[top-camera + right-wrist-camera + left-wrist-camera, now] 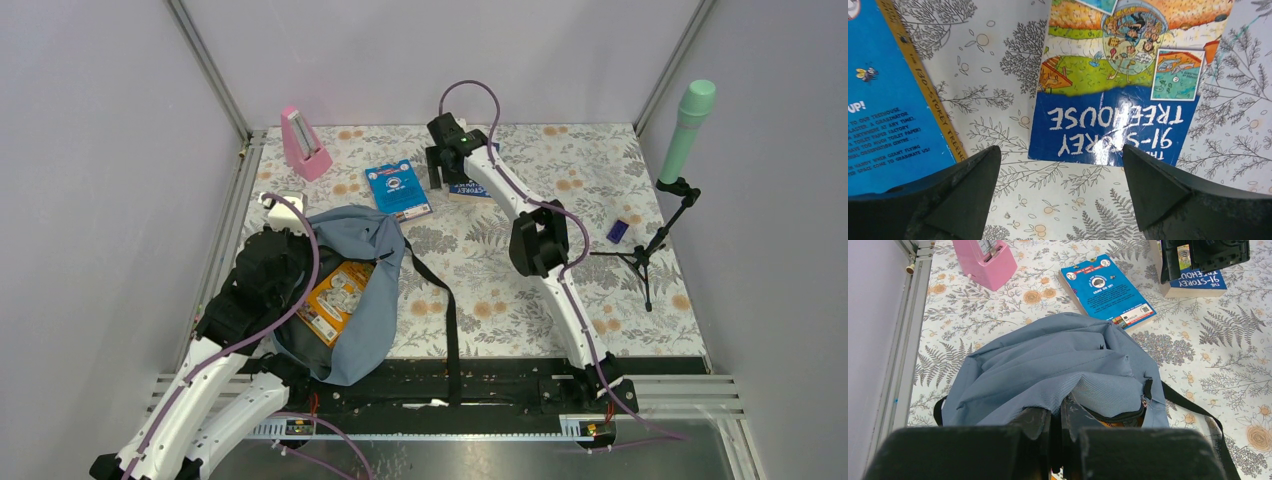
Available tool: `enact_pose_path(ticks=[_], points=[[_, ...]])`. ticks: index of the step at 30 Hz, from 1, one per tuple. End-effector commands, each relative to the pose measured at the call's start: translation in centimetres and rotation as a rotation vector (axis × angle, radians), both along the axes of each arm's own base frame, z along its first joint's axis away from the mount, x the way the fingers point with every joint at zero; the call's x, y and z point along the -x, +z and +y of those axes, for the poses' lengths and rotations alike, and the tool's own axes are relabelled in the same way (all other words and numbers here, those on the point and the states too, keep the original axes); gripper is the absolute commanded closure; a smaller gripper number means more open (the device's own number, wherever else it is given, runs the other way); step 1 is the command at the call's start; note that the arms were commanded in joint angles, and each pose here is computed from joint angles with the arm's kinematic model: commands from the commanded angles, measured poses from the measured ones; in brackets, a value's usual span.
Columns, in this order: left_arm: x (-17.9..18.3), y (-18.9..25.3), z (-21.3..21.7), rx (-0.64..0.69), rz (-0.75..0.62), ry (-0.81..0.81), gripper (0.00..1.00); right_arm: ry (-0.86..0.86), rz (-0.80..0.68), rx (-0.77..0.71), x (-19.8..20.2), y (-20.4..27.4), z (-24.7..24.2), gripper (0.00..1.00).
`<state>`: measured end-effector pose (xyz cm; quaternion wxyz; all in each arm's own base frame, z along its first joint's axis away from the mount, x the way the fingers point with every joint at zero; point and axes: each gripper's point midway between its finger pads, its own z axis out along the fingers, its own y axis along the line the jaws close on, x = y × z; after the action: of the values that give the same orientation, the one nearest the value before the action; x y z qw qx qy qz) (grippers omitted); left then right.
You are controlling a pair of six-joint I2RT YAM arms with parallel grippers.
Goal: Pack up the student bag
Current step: Pick up the book from the center of the board.
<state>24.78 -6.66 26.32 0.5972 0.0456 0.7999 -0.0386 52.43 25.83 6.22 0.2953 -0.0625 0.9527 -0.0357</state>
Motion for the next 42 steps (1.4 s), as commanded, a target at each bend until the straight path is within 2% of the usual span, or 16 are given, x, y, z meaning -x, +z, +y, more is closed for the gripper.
enact_pose_path(ticks=[1, 6, 15, 17, 23, 28, 33, 42], points=[[-0.9, 4.1, -0.1, 0.081, -0.15, 0.016, 1.0, -0.015, 0.053, -0.009, 1.4, -1.1, 0.1, 0.03], [-1.4, 3.5, -1.2, 0.087, -0.113, -0.017, 1.0, -0.088, 0.028, 0.051, 1.2, -0.9, -1.1, 0.04], [-1.5, 3.2, -1.2, 0.093, -0.107, -0.017, 1.0, -0.157, 0.0, 0.081, 0.8, -0.6, -2.3, 0.19], [-1.5, 3.3, -1.2, 0.095, -0.11, -0.018, 1.0, -0.167, 0.003, 0.081, 0.8, -0.7, -2.5, 0.27], [-1.3, 3.5, -1.1, 0.096, -0.119, -0.014, 1.0, -0.166, 0.004, 0.078, 0.9, -0.6, -2.5, 0.59], [-1.3, 3.5, -1.0, 0.095, -0.121, -0.013, 1.0, -0.164, -0.009, 0.087, 1.1, -0.4, -2.8, 0.75], [-1.2, 3.6, -1.0, 0.098, -0.123, -0.017, 1.0, -0.147, 0.009, 0.114, 1.7, -0.7, -3.3, 1.0], [-1.1, 3.6, -1.0, 0.098, -0.126, -0.015, 1.0, -0.075, 0.072, 0.141, 4.2, -0.2, -4.0, 1.0]])
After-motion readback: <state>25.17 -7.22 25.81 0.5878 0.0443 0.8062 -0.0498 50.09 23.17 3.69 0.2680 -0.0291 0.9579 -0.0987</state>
